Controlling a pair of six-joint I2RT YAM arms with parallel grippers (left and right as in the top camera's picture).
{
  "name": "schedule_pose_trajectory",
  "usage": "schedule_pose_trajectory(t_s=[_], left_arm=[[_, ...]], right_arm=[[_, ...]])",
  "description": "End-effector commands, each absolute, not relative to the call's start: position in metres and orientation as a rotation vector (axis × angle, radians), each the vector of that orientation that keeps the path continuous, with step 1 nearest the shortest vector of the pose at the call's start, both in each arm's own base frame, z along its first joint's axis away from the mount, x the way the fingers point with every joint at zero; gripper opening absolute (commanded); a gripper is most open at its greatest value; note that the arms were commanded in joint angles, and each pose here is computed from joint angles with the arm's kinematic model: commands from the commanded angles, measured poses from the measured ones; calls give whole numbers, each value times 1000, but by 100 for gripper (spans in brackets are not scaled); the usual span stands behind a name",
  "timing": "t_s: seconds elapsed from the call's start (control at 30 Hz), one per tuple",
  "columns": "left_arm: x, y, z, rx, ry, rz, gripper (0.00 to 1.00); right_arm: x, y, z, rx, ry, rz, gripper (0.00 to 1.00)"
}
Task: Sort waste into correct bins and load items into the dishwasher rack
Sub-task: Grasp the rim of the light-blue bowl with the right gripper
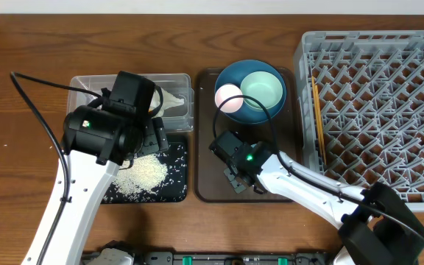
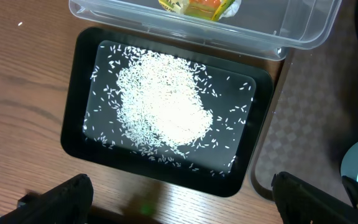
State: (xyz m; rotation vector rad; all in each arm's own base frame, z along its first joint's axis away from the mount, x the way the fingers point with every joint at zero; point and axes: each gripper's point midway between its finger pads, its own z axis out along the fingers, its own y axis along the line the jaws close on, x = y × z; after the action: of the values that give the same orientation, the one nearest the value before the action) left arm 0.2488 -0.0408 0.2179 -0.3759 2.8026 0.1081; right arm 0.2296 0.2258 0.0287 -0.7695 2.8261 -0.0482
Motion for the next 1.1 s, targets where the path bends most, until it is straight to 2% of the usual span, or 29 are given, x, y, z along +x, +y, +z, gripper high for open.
schedule_pose_trajectory(t_s=[0.0, 0.27, 0.6, 1.07], left_arm=[[249, -37, 217, -377, 2804, 137, 95], [249, -37, 217, -377, 2804, 137, 95], [249, -37, 217, -377, 2804, 137, 95], [249, -37, 217, -377, 2804, 137, 95]], right_arm=[[223, 238, 30, -780, 2849, 32, 30], [219, 237, 29, -725, 2881, 45, 26], [218, 237, 29, -725, 2883, 43, 7], [209, 245, 28, -742, 2919, 130, 1]])
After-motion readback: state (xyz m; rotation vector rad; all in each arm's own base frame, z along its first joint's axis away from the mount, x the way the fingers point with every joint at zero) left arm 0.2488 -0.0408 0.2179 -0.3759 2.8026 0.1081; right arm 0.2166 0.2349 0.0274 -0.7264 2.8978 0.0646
